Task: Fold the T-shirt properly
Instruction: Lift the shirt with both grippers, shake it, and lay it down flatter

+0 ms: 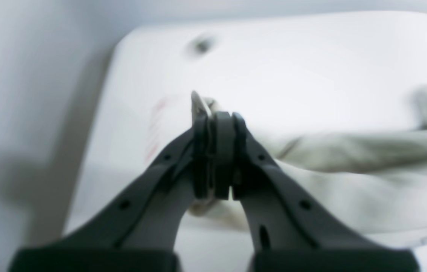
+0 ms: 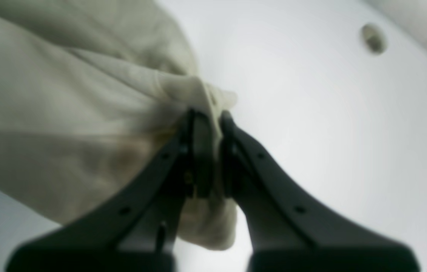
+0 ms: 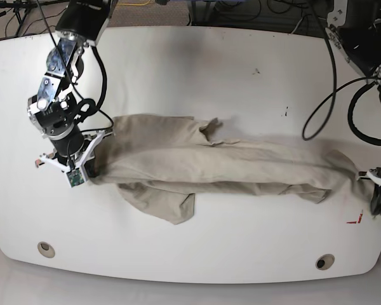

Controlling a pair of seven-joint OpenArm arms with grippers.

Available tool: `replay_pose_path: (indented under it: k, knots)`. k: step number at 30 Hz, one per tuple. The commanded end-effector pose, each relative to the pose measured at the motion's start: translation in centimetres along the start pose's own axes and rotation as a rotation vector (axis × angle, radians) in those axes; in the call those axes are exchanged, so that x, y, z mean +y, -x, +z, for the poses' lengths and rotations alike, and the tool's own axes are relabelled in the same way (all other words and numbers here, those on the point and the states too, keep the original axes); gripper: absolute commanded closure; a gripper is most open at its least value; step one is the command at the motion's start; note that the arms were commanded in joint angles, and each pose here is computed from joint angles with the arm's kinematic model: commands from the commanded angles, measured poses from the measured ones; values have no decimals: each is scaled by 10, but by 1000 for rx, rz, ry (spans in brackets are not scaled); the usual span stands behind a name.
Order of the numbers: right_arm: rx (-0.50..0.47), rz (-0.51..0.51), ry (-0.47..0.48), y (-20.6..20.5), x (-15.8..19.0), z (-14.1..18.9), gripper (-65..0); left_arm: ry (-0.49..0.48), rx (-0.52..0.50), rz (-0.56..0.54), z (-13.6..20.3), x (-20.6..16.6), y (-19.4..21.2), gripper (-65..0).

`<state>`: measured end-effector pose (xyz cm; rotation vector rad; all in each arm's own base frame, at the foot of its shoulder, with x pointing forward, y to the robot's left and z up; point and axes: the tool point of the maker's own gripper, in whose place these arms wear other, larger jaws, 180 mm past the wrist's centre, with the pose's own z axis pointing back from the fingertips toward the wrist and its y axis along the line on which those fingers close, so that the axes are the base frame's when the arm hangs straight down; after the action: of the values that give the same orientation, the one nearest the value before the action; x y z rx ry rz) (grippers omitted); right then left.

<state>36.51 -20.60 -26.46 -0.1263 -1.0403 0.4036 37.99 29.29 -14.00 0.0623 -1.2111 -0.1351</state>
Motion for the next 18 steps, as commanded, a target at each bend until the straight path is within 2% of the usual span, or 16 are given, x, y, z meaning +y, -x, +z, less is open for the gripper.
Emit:
replay_pose_path:
  k: [1,10,18]
  knots:
    - [-71,22,42,-34,-25,-3,0,-43,-113,-11,2,9,-43,0]
    - [-183,61,135,-104,-86,-4,-2,-73,-244,-25,-1,10,-120,0]
    - [-282,180,201,-181,-121,12,-2,-99,-429,-2,25,29,-205,0]
